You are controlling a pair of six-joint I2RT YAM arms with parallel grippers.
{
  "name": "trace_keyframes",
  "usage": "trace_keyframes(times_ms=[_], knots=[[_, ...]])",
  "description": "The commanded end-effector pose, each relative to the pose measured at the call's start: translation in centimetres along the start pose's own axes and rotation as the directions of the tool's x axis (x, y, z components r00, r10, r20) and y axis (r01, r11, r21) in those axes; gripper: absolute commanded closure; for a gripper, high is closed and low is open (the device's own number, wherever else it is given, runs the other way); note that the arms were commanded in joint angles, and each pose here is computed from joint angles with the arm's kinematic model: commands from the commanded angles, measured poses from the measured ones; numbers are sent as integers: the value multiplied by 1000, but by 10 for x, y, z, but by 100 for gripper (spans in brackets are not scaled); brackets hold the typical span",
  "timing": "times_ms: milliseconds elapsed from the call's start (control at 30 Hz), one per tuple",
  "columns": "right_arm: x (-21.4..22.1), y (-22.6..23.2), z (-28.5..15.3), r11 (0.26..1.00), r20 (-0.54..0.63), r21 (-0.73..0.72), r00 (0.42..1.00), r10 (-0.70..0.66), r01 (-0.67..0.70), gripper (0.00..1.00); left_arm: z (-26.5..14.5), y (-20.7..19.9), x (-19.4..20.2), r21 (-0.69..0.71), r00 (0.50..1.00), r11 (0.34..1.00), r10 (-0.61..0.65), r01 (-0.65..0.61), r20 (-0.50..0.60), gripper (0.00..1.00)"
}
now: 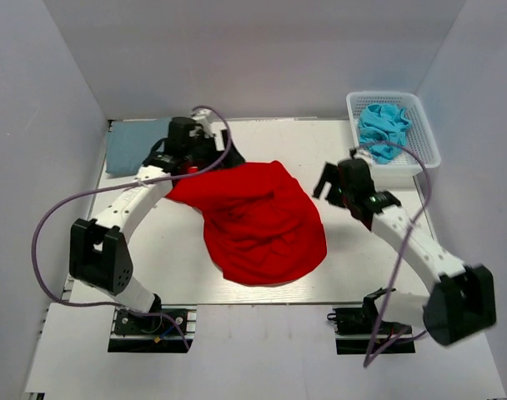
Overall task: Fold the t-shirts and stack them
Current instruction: Flatten out the tshirt
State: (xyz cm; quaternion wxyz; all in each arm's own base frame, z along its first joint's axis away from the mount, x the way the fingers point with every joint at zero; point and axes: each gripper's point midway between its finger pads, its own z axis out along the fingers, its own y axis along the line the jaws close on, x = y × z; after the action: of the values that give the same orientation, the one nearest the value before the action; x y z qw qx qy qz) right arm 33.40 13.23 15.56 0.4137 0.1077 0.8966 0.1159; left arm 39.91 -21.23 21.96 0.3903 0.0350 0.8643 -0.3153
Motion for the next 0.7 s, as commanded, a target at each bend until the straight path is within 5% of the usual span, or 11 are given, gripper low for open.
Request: trace_keyframes(times_ms=[0,300,667], knots=[[30,-29,-31,992,-27,66,994,106,-104,10,20,-40,44,173,986,983,92,-68,-139,0],[68,-60,-66,983,-58,105,986,159,-153,10,82,-63,129,181,914,968,226,-172,-338,11],[101,-66,-65,984,-151,99,975,161,-147,10,126,-54,145,62,897,971,238,-232,-373,37]])
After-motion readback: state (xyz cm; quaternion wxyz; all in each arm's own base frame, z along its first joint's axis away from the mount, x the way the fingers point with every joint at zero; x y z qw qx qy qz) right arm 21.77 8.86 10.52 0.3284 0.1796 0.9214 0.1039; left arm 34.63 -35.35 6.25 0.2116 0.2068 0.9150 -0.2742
